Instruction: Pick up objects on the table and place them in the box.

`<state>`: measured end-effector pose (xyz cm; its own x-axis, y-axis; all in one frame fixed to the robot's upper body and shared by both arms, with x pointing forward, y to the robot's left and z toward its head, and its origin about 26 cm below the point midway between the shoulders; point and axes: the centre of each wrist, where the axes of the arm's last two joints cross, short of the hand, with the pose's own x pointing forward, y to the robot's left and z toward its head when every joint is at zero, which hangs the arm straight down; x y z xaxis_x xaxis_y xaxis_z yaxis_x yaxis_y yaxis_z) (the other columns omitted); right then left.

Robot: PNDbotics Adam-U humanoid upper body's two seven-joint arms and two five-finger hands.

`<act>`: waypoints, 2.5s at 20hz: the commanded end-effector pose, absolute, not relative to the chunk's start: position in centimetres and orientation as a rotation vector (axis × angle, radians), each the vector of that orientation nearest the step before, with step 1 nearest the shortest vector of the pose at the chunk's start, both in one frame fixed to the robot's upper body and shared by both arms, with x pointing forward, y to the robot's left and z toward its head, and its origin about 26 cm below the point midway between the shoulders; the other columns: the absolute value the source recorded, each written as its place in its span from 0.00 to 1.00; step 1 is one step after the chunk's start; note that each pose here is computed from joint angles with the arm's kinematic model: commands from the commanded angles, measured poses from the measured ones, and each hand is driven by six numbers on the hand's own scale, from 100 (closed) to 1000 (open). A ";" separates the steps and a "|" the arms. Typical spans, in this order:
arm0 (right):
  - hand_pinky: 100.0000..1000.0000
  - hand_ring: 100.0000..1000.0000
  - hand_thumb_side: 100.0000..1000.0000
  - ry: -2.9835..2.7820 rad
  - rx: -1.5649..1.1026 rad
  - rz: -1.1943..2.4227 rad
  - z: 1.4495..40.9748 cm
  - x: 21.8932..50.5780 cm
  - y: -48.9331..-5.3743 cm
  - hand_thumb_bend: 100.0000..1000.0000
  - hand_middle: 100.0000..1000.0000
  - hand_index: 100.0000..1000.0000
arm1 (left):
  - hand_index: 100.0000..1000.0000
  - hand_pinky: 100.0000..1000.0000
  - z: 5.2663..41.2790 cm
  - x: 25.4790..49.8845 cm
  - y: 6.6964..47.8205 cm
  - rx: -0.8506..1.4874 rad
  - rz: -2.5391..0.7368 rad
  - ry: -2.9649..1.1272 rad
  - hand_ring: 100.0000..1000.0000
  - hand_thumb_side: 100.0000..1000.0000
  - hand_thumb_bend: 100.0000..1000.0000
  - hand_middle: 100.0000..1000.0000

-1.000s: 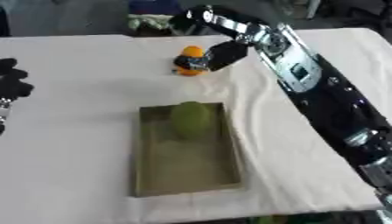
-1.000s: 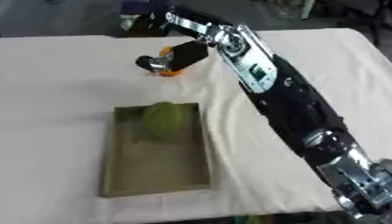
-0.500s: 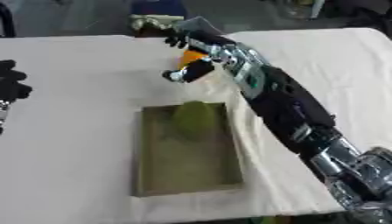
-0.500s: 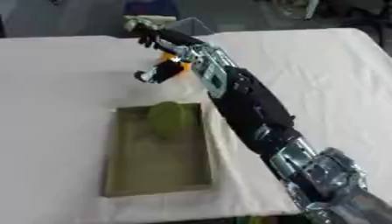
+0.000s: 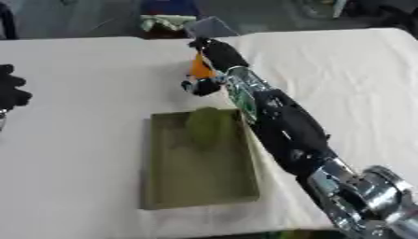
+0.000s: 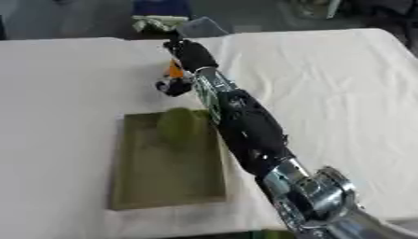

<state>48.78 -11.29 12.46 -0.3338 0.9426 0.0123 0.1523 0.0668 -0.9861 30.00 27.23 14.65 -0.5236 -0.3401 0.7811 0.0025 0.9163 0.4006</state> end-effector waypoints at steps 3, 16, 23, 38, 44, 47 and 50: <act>0.84 0.91 0.37 -1.575 -1.253 1.264 13.3 49.3 -11.5 0.34 0.91 0.94 | 0.79 0.62 15.4 30.0 27.1 0.240 -0.451 -2.112 0.58 0.68 0.35 0.59; 0.77 0.78 0.03 -1.384 -1.278 1.241 10.8 49.1 -11.8 0.07 0.65 0.70 | 0.79 0.62 15.7 30.1 26.9 0.232 -0.458 -2.124 0.58 0.68 0.35 0.59; 0.66 0.63 0.00 -1.490 -1.498 1.052 11.8 49.3 -12.0 0.00 0.39 0.44 | 0.79 0.62 15.7 30.1 26.8 0.228 -0.458 -2.126 0.58 0.68 0.34 0.59; 0.66 0.65 0.00 -1.997 -1.169 1.012 22.6 48.4 -18.0 0.00 0.40 0.45 | 0.79 0.62 15.3 29.9 27.5 0.262 -0.447 -2.102 0.59 0.68 0.34 0.59; 0.67 0.67 0.00 -2.106 -0.902 1.179 26.0 45.1 -19.7 0.00 0.41 0.47 | 0.79 0.62 15.2 29.8 27.7 0.276 -0.446 -2.097 0.59 0.68 0.34 0.59; 0.69 0.68 0.00 -2.112 -0.769 1.297 26.1 43.6 -20.1 0.00 0.42 0.48 | 0.79 0.62 15.2 29.8 27.8 0.280 -0.446 -2.094 0.59 0.68 0.34 0.59; 0.70 0.70 0.00 -2.066 -0.599 1.452 25.7 42.2 -19.8 0.00 0.44 0.49 | 0.79 0.62 15.2 29.8 27.8 0.280 -0.448 -2.094 0.59 0.68 0.34 0.59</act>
